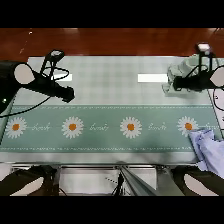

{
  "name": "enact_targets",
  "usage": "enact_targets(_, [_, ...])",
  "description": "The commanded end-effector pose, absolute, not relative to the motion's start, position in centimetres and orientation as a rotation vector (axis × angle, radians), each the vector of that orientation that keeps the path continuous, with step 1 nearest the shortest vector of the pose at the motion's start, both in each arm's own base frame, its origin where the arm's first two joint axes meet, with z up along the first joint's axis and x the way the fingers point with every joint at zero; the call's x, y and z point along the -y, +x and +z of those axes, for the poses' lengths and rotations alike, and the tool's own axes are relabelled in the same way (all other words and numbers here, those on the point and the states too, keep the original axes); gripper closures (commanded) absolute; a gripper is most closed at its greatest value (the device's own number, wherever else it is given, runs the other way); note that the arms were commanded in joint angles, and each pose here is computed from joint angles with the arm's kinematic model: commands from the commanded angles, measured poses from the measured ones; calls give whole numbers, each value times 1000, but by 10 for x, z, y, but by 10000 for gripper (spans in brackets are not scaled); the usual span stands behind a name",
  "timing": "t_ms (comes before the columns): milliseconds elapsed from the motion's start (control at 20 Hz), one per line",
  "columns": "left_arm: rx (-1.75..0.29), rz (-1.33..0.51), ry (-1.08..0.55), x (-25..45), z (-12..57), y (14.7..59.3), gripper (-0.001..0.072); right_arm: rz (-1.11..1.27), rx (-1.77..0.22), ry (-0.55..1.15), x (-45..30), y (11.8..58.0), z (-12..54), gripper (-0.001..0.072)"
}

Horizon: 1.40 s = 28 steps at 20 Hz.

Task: Fold the shirts.

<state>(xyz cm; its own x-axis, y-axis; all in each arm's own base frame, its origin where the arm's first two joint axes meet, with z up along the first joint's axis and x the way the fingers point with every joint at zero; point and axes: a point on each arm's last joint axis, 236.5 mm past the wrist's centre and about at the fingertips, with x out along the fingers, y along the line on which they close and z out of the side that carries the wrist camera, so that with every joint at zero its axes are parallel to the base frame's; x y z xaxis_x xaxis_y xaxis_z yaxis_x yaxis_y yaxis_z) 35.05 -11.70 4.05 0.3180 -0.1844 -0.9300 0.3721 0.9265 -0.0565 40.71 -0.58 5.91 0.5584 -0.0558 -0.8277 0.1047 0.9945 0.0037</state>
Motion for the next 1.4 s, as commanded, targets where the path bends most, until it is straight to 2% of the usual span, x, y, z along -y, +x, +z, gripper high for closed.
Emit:
enact_targets(0, [-1172,-362,178,115,42,356,30,-392,-601,177,86,464,114,119])
enact_targets(250, [-1182,-362,177,114,41,354,30,-524,-700,285,168,481,62,109])
enact_targets(400, [-1182,-362,177,115,41,354,30,-486,-796,240,185,487,25,98])
enact_targets(650, [-1179,-362,176,115,42,355,30,-483,-890,260,188,492,-36,98])
enact_targets(850, [-1179,-362,176,115,42,355,30,-463,-950,393,170,494,-79,101])
enact_targets(900, [-1179,-362,176,115,42,355,30,-453,-965,438,163,495,-88,126])
enact_targets(950, [-1179,-362,176,115,42,355,30,-447,-973,486,156,495,-94,194])
enact_targets(1000, [-1179,-362,176,115,42,355,30,-429,-978,529,148,497,-96,452])
enact_targets(1050, [-1180,-362,176,115,42,355,31,-404,-973,568,139,499,-93,677])
enact_targets(1200, [-1167,-362,173,116,51,357,33,-237,-874,558,113,517,-40,677])
enact_targets(1350, [-1114,-370,175,118,92,366,36,-57,-678,502,83,521,70,678])
